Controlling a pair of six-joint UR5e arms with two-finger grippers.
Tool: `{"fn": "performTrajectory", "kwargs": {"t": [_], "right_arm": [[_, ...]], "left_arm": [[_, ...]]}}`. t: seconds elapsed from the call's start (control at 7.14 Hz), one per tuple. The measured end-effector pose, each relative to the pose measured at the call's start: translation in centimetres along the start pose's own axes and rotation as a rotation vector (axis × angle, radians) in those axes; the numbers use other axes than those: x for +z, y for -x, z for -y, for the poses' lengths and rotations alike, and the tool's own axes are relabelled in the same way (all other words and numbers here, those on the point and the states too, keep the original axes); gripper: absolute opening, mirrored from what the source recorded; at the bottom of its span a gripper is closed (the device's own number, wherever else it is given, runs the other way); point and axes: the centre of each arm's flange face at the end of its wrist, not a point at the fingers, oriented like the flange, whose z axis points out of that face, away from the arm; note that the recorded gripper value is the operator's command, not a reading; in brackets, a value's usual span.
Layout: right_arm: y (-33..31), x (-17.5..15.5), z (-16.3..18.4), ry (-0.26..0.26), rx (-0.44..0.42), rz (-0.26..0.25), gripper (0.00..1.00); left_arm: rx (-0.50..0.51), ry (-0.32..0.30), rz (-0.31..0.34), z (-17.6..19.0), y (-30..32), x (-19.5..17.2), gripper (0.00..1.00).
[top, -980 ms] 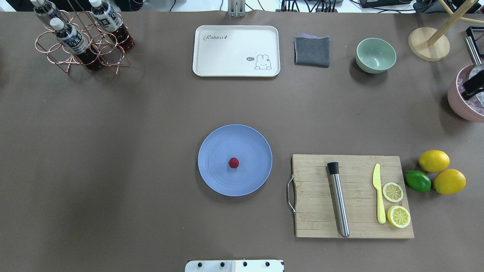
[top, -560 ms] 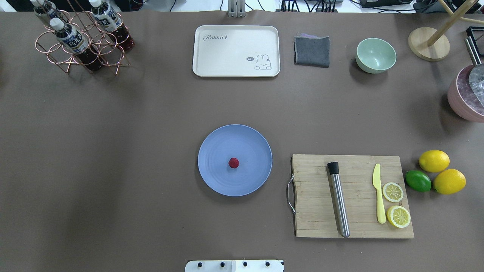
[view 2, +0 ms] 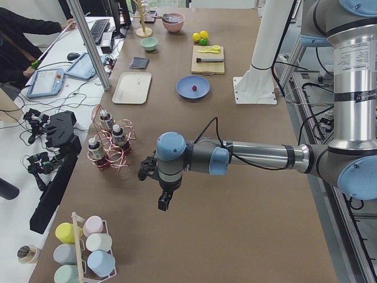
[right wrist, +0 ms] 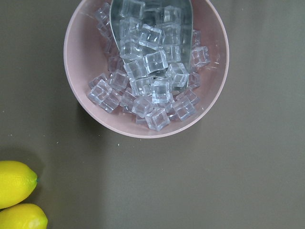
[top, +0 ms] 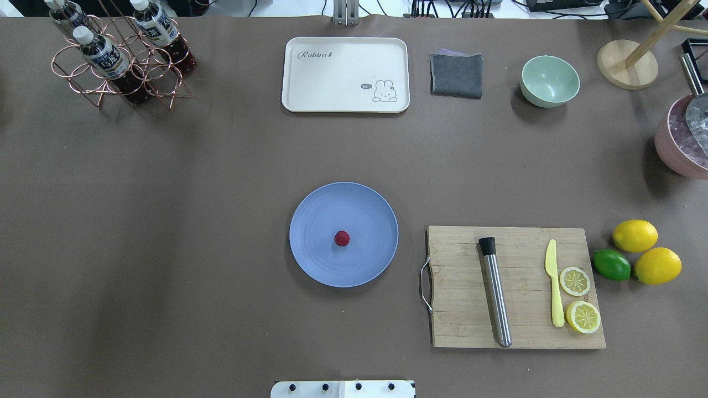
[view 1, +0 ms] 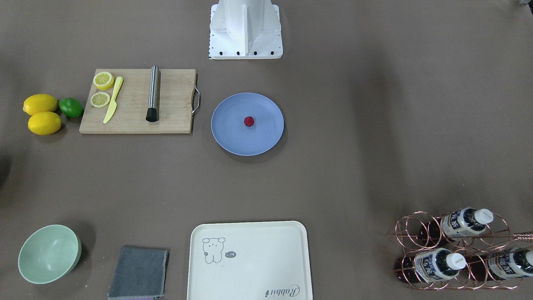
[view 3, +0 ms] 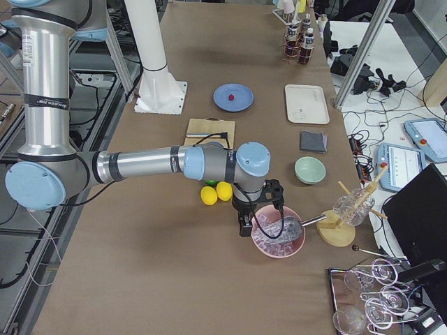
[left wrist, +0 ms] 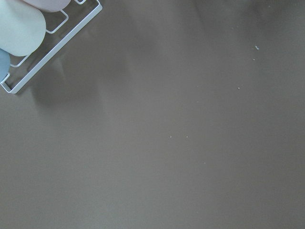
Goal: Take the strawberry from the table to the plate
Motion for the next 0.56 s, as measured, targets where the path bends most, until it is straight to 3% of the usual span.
{"fn": "performTrajectory", "kwargs": {"t": [0.56], "right_arm": [[-0.51,0.00,-0.23,-0.004,0.013,0.011,1.00]], "left_arm": [[0.000,0.006,0.004,-0.15,0.31,0.32,0.99]]}}
